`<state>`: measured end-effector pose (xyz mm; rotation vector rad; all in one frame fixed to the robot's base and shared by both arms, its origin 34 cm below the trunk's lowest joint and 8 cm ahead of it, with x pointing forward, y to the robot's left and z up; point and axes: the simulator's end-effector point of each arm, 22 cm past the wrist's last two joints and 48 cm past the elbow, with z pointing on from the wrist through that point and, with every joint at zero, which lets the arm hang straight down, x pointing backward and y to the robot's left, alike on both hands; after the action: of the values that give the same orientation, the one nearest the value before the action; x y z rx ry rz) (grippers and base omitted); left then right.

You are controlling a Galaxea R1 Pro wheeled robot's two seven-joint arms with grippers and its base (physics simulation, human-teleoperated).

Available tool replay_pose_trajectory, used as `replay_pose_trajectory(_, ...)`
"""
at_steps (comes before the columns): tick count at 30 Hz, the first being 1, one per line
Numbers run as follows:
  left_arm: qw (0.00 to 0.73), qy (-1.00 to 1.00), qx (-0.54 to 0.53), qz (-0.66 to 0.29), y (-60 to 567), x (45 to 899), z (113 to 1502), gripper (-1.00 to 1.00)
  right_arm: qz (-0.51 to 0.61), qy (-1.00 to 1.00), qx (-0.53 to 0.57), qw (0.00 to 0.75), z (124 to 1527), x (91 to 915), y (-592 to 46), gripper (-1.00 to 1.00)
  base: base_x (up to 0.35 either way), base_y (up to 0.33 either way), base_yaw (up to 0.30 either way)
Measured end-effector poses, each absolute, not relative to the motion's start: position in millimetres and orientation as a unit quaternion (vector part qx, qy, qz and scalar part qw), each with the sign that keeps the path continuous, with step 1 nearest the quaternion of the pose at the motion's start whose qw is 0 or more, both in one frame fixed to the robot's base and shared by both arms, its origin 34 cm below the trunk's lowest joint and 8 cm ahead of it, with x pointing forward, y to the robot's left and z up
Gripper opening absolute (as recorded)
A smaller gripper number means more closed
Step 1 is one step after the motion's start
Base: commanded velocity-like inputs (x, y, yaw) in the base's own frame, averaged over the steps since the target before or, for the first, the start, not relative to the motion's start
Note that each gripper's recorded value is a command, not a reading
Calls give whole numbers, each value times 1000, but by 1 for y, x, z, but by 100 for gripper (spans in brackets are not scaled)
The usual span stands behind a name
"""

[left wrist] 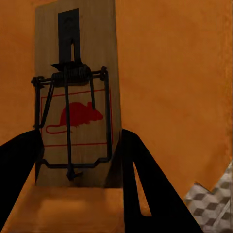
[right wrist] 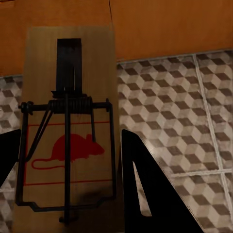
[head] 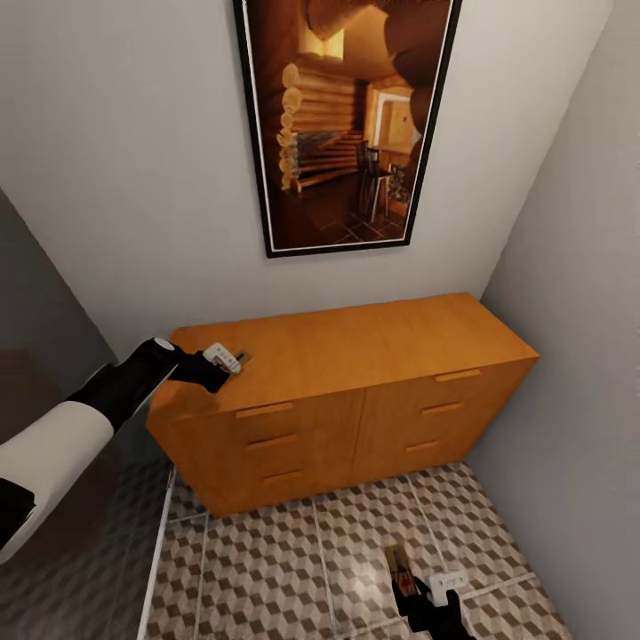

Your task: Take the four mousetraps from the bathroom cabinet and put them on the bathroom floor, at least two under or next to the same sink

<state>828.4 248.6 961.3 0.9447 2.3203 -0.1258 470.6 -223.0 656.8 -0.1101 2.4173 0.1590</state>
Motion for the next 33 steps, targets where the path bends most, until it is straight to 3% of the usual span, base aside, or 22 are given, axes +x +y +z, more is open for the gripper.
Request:
replay_pose_trajectory(26, 301, 886, 351, -47, 255, 825, 952, -100, 62, 934, -43, 351, 657, 471, -222, -100, -335, 0, 0)
replay_pose_trajectory(33, 290, 891, 346, -49, 259, 820, 943, -100, 61, 933, -43, 351, 657, 470, -223, -100, -148, 0, 0)
